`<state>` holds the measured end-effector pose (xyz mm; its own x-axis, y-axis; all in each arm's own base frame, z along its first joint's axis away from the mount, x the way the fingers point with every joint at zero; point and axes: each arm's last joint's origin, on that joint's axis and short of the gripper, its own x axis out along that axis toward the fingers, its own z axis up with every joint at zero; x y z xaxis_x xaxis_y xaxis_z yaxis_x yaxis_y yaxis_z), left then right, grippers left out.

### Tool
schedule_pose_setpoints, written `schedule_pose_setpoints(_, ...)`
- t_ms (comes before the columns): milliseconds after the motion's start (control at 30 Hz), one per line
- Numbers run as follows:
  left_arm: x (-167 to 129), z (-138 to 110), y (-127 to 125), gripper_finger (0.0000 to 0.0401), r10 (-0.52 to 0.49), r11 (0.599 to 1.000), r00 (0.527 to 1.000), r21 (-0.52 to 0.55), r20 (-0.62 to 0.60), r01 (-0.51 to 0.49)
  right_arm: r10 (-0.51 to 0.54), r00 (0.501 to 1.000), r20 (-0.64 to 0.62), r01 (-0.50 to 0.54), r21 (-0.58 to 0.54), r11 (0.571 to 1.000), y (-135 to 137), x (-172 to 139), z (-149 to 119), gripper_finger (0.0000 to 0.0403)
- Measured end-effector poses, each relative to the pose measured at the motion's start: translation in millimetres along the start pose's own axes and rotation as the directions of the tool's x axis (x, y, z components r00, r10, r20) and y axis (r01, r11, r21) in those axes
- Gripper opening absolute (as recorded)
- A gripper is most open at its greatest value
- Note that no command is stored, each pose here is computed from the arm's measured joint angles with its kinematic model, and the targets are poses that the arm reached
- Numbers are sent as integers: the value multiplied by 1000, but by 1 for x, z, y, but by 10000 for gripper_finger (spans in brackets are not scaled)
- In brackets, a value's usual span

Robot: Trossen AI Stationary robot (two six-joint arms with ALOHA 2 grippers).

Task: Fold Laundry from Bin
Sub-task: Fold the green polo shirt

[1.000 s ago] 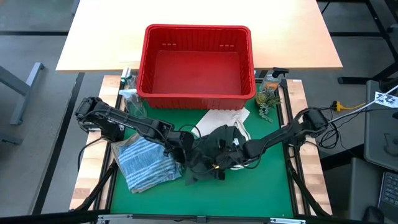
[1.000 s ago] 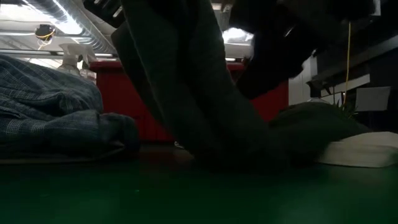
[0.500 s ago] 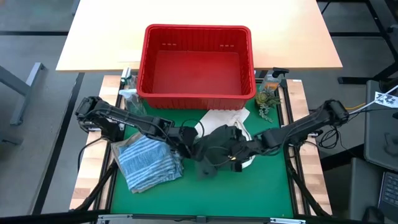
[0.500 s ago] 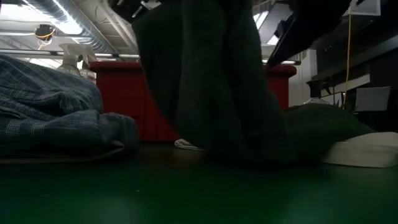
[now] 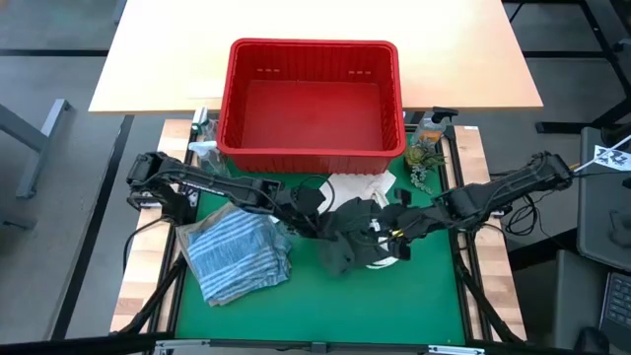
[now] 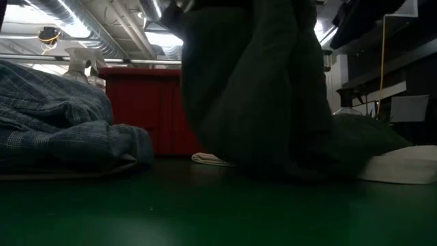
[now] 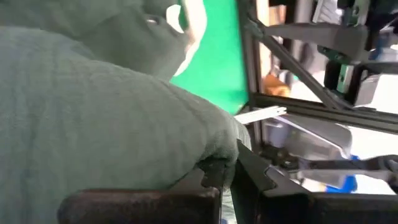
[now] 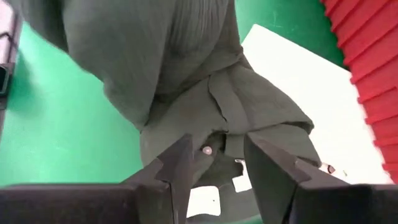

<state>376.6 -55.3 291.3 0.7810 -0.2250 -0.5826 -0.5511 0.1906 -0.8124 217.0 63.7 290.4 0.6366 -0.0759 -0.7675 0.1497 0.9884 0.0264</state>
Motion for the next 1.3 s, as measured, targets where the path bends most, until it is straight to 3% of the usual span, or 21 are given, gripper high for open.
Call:
schedule_pose_setpoints(233, 18, 13, 5, 9, -28, 999, 999, -21, -27, 27, 27, 999, 19, -27, 16, 999, -7, -18, -4, 143)
schedule_pose_setpoints(767, 60, 51, 11, 9, -232, 973, 972, -21, -34, 231, 33, 999, -19, -32, 61, 998, -11, -26, -11, 143)
schedule_pose_setpoints(1100, 98, 74, 29, 9, -336, 942, 942, 4, 20, 336, 46, 999, -22, -45, 62, 997, -11, -26, -10, 143)
schedule_pose_setpoints(1300, 122, 83, 50, 9, -324, 946, 945, -4, 44, 324, 46, 999, -21, -44, 61, 997, -11, -26, -10, 143)
